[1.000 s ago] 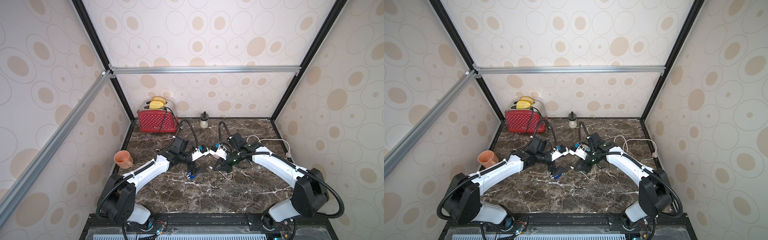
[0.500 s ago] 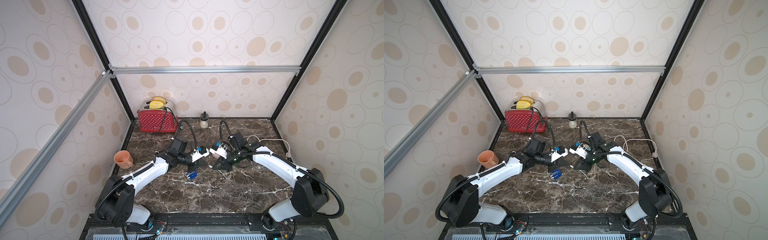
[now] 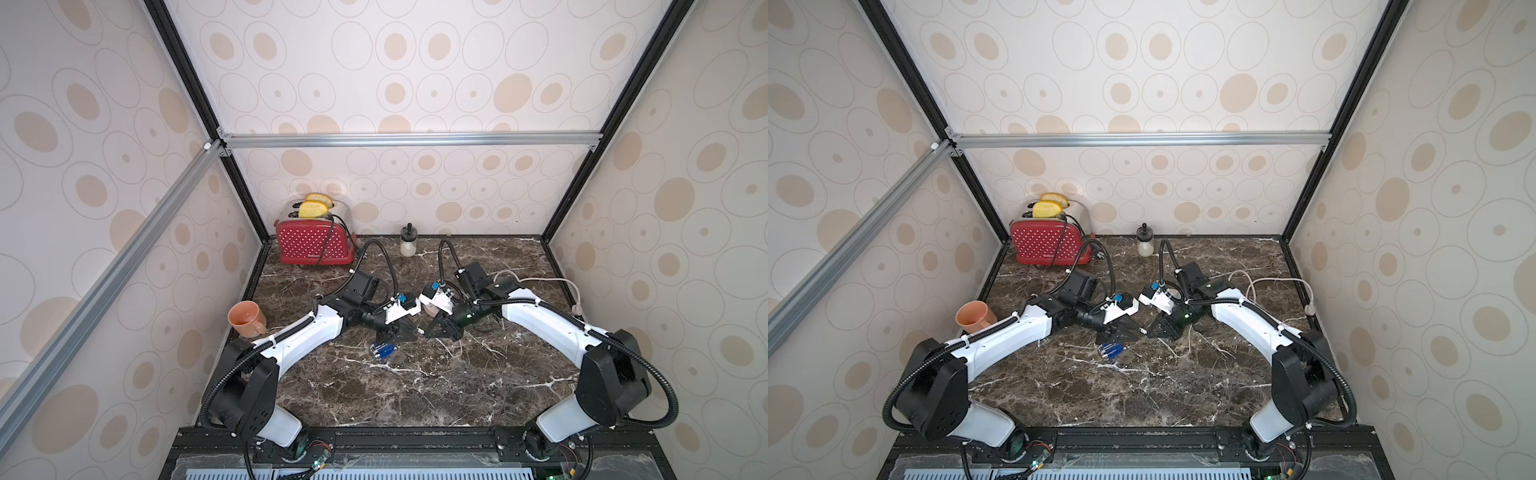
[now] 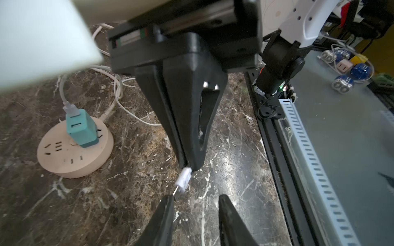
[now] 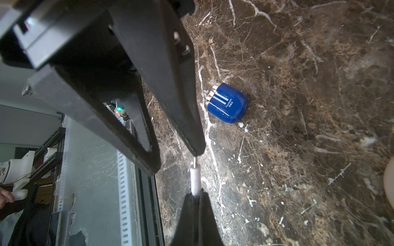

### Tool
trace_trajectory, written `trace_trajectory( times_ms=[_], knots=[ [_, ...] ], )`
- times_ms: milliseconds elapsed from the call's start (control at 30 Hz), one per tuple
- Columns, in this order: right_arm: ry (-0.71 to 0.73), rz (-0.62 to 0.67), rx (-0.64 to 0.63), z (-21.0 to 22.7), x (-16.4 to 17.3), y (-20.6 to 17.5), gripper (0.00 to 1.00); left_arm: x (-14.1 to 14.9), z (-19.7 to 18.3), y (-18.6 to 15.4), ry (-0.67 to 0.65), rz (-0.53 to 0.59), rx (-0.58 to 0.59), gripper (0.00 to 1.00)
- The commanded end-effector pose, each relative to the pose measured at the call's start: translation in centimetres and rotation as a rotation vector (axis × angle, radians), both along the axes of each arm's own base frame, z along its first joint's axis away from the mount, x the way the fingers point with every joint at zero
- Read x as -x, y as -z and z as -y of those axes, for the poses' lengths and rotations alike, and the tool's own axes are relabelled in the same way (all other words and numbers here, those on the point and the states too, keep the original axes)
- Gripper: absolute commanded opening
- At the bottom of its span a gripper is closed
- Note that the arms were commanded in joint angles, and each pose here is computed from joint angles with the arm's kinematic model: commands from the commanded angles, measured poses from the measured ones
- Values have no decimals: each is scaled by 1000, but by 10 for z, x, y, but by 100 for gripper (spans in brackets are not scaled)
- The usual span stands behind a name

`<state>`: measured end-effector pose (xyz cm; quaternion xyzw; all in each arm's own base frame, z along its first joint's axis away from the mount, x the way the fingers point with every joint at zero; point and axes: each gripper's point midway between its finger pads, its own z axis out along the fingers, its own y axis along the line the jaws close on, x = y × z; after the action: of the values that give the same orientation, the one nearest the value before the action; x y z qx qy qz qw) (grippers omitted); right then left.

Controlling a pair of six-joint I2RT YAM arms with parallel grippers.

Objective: Charge the electric shaver
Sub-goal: Adjust the charging cable at the center of the board.

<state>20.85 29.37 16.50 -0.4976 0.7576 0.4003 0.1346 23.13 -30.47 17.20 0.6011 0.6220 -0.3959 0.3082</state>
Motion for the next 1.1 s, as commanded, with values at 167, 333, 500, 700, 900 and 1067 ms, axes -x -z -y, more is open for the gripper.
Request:
trace_trajectory(
  times_ms=[167,333,500,700,900,1067],
  knots=[
    [-54,8,-57,-7,3,-11,0,0,-5,-1,62,67,-50,41],
    [-81,7,-60,-5,8,-12,0,-6,-11,-2,41,83,-61,43],
    [-106,-6,-52,-3,12,-11,0,-10,-12,-3,29,92,-67,44],
    [-114,-24,-56,-4,15,-8,0,-14,-11,-7,13,100,-46,45],
    [-106,-13,-75,-8,9,-9,0,-17,-2,-13,15,77,5,46],
    [-102,-16,-90,-12,6,-10,0,-14,1,-12,28,55,19,42]
  ],
)
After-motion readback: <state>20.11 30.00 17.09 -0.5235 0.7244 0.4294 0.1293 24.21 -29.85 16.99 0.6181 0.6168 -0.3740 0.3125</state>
